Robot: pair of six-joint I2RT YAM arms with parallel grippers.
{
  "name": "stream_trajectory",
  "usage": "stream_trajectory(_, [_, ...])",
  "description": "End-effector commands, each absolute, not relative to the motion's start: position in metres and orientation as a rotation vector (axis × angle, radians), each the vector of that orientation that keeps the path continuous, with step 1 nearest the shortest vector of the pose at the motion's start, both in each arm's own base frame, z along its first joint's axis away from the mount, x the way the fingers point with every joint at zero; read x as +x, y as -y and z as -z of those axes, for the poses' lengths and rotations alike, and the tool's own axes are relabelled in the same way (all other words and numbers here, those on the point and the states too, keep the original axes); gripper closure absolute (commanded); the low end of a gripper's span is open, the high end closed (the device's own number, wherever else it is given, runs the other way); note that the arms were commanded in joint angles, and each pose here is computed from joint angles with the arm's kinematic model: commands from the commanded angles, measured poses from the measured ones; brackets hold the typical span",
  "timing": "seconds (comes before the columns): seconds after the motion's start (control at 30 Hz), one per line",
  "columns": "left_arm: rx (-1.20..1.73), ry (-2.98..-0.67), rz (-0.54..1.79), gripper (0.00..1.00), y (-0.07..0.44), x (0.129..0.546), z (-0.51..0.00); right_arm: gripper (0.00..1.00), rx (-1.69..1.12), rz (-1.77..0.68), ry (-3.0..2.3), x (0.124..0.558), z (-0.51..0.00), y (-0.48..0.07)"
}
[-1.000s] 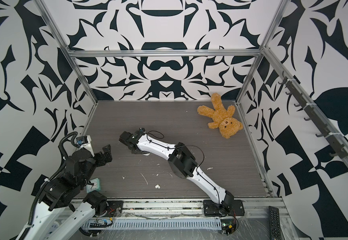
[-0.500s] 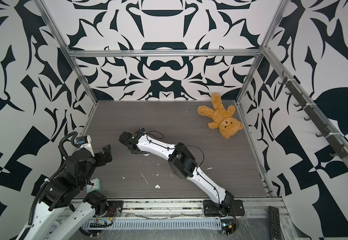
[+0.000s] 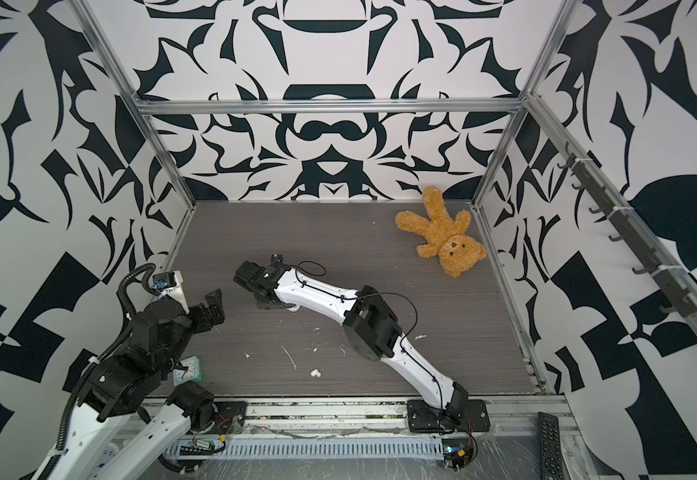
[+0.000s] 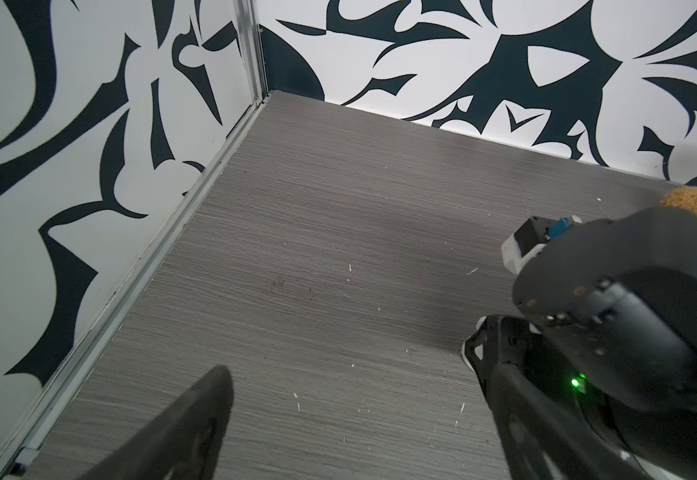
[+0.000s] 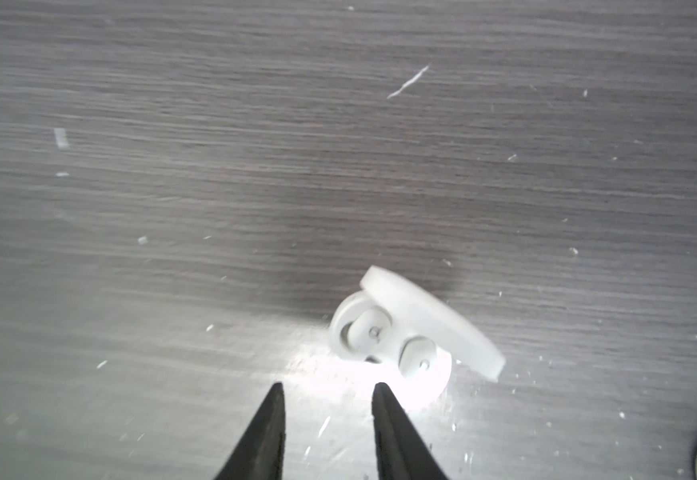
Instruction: Insert the wireless bluetooth earbuds into the charging case
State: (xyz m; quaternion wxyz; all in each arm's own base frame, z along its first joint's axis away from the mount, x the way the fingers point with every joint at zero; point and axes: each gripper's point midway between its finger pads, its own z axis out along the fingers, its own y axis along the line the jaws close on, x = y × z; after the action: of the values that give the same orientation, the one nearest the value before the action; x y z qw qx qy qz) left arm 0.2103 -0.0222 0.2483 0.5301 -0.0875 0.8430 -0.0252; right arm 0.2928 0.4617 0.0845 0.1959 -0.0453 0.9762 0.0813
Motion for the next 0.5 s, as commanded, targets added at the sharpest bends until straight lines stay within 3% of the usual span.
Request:
stream_trajectory(0.0, [-0.214, -2.019, 0.046, 0.01, 0.021, 0.211, -0.244, 0.53, -0.180, -0.395, -2.671, 0.286, -0.134, -0.471])
stream_trajectory(0.17, [-0.213, -2.022, 0.045, 0.01, 0.021, 0.212, -0.244, 0.26, -0.242, -0.452, -2.572, 0.292, -0.175, -0.458])
stream_trajectory(0.47, [-0.203, -2.033, 0.047, 0.01, 0.023, 0.213, -0.241, 0.04, -0.357, -0.705, -2.663, 0.328, -0.163, -0.442])
